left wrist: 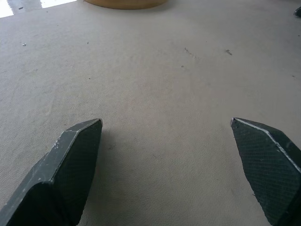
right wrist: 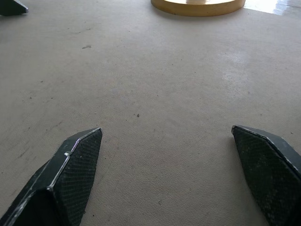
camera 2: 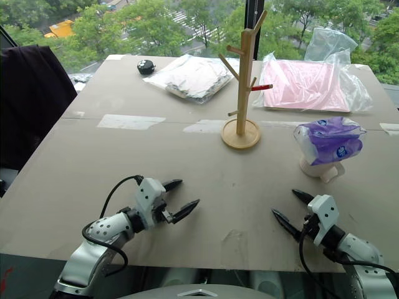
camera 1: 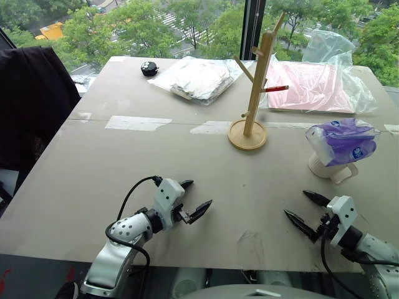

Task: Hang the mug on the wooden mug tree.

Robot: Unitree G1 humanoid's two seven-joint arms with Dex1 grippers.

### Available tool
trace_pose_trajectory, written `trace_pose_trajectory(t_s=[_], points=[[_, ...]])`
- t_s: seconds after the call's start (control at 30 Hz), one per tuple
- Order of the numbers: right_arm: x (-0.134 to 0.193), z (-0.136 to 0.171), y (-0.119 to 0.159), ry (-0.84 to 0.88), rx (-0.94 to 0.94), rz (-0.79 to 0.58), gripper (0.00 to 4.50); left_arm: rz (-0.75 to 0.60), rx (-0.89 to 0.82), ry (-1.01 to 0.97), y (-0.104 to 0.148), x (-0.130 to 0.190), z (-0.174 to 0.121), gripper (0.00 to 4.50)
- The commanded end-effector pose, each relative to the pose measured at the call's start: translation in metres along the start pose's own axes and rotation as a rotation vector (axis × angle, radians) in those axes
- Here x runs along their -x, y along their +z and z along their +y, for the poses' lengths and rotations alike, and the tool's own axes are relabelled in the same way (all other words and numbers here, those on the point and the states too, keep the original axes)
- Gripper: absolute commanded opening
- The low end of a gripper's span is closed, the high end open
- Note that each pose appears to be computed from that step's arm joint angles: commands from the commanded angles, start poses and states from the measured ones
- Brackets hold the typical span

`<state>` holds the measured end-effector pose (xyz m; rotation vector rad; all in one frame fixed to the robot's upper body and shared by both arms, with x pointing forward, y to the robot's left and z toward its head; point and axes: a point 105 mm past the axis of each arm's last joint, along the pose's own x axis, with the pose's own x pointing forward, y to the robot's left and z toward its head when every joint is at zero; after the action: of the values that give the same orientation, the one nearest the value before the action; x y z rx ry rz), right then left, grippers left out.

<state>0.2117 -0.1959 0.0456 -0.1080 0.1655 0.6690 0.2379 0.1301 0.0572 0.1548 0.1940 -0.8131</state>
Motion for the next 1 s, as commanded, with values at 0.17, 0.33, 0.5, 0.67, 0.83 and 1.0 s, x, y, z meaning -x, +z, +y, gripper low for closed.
trace_pose_trajectory(t_s=[0.17, 0.33, 0.5, 0.67, 0.83, 1.0], points=[[0.002, -0.003, 0.005, -0.012, 0.031, 0.007, 4.46, -0.030, 0.016, -0.069, 0.011, -0.004, -0.007, 4.50], [0.003, -0.002, 0.005, -0.007, 0.039, 0.014, 4.46, -0.032, 0.019, -0.076, 0.014, -0.005, -0.012, 4.50], [0.002, -0.001, 0.006, -0.006, 0.044, 0.013, 4.46, -0.035, 0.022, -0.083, 0.016, -0.007, -0.015, 4.50], [0.001, 0.000, 0.008, -0.006, 0.050, 0.011, 4.46, -0.037, 0.021, -0.091, 0.017, -0.010, -0.017, 4.50], [0.004, 0.003, 0.012, -0.005, 0.090, 0.009, 4.46, -0.038, 0.019, -0.108, 0.017, -0.012, -0.018, 4.50], [0.008, 0.009, 0.050, -0.038, 0.328, -0.091, 4.46, -0.063, -0.010, -0.160, 0.026, -0.014, -0.019, 4.50]])
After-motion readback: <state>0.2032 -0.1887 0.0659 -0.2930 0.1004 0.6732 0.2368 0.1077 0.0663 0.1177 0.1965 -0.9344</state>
